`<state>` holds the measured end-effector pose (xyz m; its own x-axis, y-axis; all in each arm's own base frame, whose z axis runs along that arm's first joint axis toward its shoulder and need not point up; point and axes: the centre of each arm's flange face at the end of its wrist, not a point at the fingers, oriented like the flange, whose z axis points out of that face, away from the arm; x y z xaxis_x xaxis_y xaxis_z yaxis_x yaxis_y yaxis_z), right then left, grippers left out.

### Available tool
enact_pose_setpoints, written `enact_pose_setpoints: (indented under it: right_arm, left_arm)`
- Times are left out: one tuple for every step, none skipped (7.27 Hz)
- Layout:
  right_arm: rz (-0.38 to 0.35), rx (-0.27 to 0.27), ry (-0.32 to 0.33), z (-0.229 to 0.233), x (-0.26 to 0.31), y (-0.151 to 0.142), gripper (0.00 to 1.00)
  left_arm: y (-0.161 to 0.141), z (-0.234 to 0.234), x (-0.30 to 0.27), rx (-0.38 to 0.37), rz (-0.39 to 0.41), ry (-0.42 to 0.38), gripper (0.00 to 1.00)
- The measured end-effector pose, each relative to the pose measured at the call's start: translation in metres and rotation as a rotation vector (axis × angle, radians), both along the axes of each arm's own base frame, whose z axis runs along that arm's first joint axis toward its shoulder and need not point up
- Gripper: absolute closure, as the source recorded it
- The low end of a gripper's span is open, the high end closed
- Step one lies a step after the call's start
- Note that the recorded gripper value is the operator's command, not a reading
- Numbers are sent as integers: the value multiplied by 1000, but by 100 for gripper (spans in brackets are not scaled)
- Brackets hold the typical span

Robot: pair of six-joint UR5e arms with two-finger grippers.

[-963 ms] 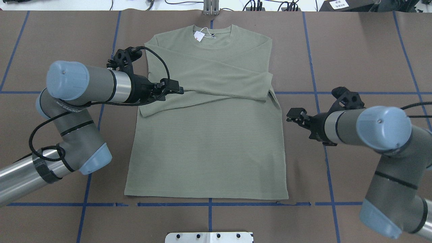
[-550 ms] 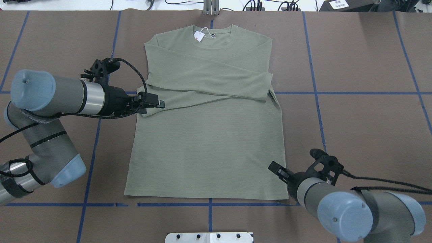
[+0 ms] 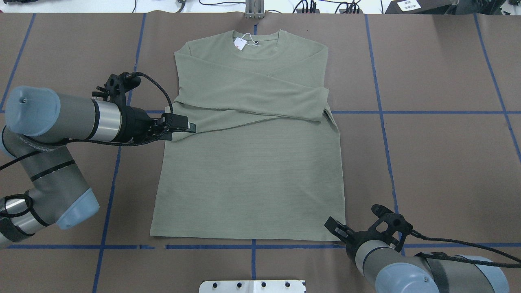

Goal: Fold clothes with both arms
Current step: 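Move both grippers down to the hem corners nearest the robot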

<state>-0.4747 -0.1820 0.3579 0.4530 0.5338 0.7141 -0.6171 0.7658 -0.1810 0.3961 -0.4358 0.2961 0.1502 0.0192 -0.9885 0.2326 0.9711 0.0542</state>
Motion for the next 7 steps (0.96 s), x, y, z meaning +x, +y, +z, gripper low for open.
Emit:
enact_pose_setpoints:
  right_arm:
    - [-2,-1,9,4,-2,1,12]
    - [-5,-2,15,7,-5,2,16]
    - [-7,-2,17,8,-8,3,21]
    - [-9,-3,17,7,-9,3,23]
    - [-12,-3,17,7,-11,4,23]
    - [-14,-4,20,9,-12,5,24]
    - [-17,-4,22,10,-14,6,39]
  left_arm:
    - [0,0,0,-1,0,0,8]
    - [0,0,0,0,0,1,8]
    - [0,0,0,1,0,2,7]
    - [1,-1,-1,2,0,4,8]
    - [1,-1,-1,1,0,5,8]
    - [1,-2,-1,0,0,8,7]
    - [1,-2,-1,-1,0,9,7]
